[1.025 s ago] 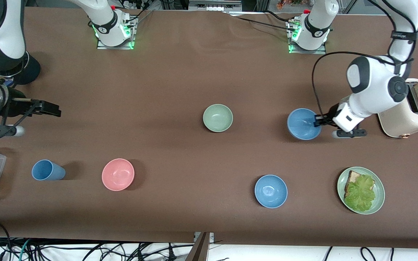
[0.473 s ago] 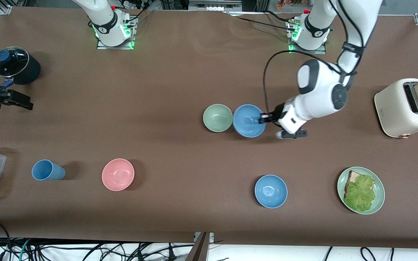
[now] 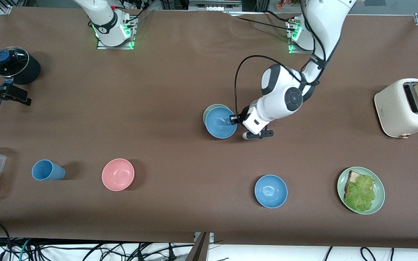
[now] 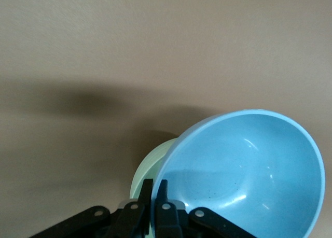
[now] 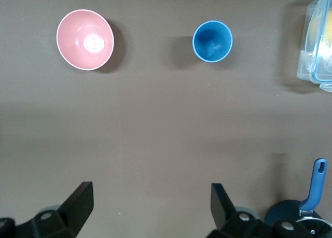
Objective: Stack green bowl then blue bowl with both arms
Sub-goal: 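Carry the light blue bowl with the left gripper onto the green bowl, then lower the blue bowl into the green bowl and open the left gripper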
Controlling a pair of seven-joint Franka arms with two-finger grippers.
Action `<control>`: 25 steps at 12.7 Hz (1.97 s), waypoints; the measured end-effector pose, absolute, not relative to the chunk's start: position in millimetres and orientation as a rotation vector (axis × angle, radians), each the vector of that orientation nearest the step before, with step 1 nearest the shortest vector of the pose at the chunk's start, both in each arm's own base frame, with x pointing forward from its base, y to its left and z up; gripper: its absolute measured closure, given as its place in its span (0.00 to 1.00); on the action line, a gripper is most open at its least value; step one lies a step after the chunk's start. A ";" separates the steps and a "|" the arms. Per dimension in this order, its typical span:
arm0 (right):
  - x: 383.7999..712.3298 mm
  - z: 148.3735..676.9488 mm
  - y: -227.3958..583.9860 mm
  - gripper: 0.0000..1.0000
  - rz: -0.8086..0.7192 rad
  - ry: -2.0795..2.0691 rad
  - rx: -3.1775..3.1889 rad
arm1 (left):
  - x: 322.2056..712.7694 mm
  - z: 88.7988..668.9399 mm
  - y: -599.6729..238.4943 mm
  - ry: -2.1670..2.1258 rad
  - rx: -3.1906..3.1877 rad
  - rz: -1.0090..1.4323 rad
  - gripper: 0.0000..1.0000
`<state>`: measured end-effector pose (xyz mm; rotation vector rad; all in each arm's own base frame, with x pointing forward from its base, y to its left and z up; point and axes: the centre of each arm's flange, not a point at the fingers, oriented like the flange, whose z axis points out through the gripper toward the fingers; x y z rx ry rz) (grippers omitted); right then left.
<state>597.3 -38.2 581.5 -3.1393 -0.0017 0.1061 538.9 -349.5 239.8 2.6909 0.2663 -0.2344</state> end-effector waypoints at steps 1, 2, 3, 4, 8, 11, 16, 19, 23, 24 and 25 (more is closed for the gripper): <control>596.0 581.9 -36.1 0.00 0.107 -0.008 -3.138 | 537.1 238.3 -354.1 0.256 2.696 -0.233 0.95; 594.3 583.3 -33.1 0.00 0.105 -0.010 -3.137 | 537.4 241.0 -356.5 0.243 2.701 -0.224 0.95; 592.7 584.7 -30.5 0.00 0.105 -0.007 -3.138 | 538.1 244.7 -357.3 0.232 2.704 -0.220 0.95; 591.6 585.3 -28.8 0.00 0.105 -0.004 -3.141 | 537.4 248.1 -357.9 0.219 2.708 -0.231 0.95; 591.4 582.3 -29.9 0.00 0.119 -0.003 -3.162 | 531.9 260.8 -358.4 0.123 2.766 -0.247 0.95; 592.4 580.0 -30.6 0.00 0.124 -0.002 -3.163 | 529.5 259.2 -356.9 0.103 2.785 -0.249 0.95; 592.6 579.6 -34.0 0.00 0.123 0.007 -3.163 | 528.0 256.6 -355.4 0.063 2.847 -0.225 0.95; 592.7 579.3 -35.5 0.00 0.124 0.011 -3.163 | 521.9 253.9 -360.9 0.057 2.857 -0.234 0.95; 592.8 579.2 -35.6 0.00 0.123 0.012 -3.163 | 519.5 247.9 -362.1 0.065 2.861 -0.246 0.95; 592.8 579.2 -35.6 0.00 0.123 0.012 -3.163 | 518.9 244.4 -363.4 0.074 2.862 -0.245 0.95; 592.8 579.2 -35.7 0.00 0.123 0.012 -3.163 | 517.6 240.8 -365.6 0.083 2.862 -0.246 0.95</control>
